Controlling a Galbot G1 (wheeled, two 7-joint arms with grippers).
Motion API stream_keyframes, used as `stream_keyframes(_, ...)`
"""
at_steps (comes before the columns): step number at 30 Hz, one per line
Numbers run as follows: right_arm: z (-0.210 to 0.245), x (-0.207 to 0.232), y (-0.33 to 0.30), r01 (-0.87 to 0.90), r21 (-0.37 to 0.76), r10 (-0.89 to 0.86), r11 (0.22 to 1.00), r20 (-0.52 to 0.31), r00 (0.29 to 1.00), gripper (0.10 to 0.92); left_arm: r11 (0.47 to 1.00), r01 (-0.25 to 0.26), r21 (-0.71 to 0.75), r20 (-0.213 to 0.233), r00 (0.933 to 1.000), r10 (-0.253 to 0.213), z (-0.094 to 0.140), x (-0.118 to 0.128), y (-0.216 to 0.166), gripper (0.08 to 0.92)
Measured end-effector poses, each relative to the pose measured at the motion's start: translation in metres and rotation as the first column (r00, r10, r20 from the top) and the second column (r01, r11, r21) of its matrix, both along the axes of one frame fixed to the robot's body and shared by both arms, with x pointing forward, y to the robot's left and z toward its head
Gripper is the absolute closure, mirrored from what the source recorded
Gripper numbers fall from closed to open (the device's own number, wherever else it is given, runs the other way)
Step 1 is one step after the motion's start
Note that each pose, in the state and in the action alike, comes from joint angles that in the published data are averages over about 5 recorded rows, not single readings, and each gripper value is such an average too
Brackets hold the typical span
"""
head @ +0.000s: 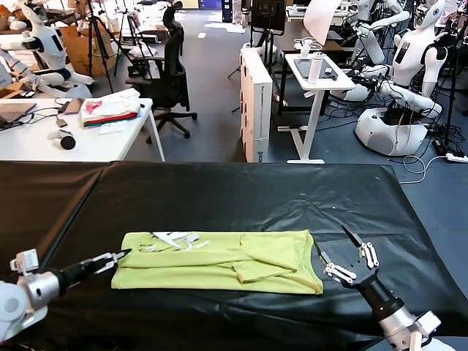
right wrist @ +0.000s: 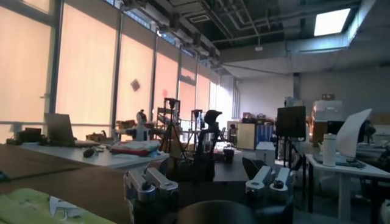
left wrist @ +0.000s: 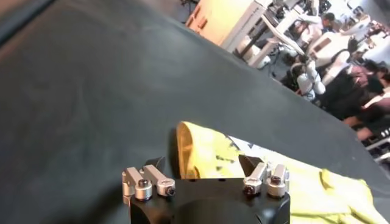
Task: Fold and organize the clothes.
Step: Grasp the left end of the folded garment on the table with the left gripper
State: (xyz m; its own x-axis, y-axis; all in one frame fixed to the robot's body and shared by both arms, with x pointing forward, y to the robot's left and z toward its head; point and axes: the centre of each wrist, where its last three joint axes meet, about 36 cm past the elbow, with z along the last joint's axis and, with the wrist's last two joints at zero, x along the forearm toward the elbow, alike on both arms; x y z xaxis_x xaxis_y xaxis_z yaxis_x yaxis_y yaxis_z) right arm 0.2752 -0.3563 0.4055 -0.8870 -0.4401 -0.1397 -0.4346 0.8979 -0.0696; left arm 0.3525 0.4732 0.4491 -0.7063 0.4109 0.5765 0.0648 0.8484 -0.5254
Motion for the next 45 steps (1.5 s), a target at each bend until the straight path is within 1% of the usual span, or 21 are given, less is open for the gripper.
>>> stream_keyframes(11, 0.002, -0.001, 0.001, -0.001, -0.001, 0.001, 1.000, 0.002, 1.000, 0.115, 0.999, 0.001, -0.047, -0.010, 0.9999, -0.001, -0.017, -0.005, -0.012, 0.092)
stream_keyframes(16, 0.002, -0.001, 0.003, -0.003, 0.002, 0.003, 1.000, 0.000, 1.000, 0.115, 0.998, 0.006, -0.069, -0.009, 0.9999, -0.006, -0.021, -0.008, -0.018, 0.098)
stream_keyframes(23, 0.002, -0.002, 0.006, -0.007, 0.005, 0.007, 1.000, 0.000, 1.000, 0.115, 0.996, 0.009, -0.093, -0.006, 0.9999, -0.009, -0.024, -0.010, -0.024, 0.149)
stream_keyframes(28, 0.001, -0.004, 0.008, -0.009, 0.007, 0.009, 1.000, -0.001, 1.000, 0.115, 0.995, 0.006, -0.104, -0.007, 1.0000, -0.007, -0.027, -0.010, -0.026, 0.209)
stream_keyframes(31, 0.000, -0.004, 0.011, -0.011, 0.011, 0.011, 1.000, -0.001, 1.000, 0.115, 0.995, 0.003, -0.103, -0.010, 0.9999, -0.004, -0.028, -0.010, -0.025, 0.290)
stream_keyframes(32, 0.000, -0.004, 0.011, -0.011, 0.012, 0.011, 1.000, -0.001, 1.000, 0.115, 0.995, 0.001, -0.102, -0.011, 0.9999, -0.002, -0.028, -0.010, -0.025, 0.330)
stream_keyframes(35, -0.001, -0.005, 0.014, -0.013, 0.014, 0.013, 1.000, -0.002, 1.000, 0.115, 0.995, -0.001, -0.099, -0.016, 0.9999, -0.001, -0.028, -0.010, -0.025, 0.496)
stream_keyframes(36, -0.002, -0.005, 0.015, -0.013, 0.015, 0.013, 1.000, -0.002, 1.000, 0.115, 0.995, -0.001, -0.098, -0.018, 0.9998, -0.001, -0.028, -0.010, -0.025, 0.572)
stream_keyframes(39, -0.003, -0.005, 0.016, -0.013, 0.015, 0.013, 1.000, -0.002, 1.000, 0.115, 0.996, -0.001, -0.094, -0.020, 0.9998, -0.001, -0.027, -0.010, -0.025, 0.742)
stream_keyframes(40, -0.003, -0.005, 0.017, -0.013, 0.015, 0.013, 1.000, -0.002, 1.000, 0.115, 0.996, -0.001, -0.092, -0.019, 0.9998, 0.000, -0.027, -0.010, -0.025, 0.784)
stream_keyframes(42, -0.004, -0.005, 0.018, -0.011, 0.016, 0.011, 1.000, -0.001, 1.000, 0.115, 0.996, -0.007, -0.083, -0.014, 0.9999, 0.006, -0.024, -0.010, -0.026, 0.825)
stream_keyframes(45, -0.006, -0.005, 0.019, -0.005, 0.017, 0.005, 1.000, 0.000, 1.000, 0.115, 0.998, -0.019, -0.056, 0.000, 0.9998, 0.019, -0.019, -0.009, -0.027, 0.825)
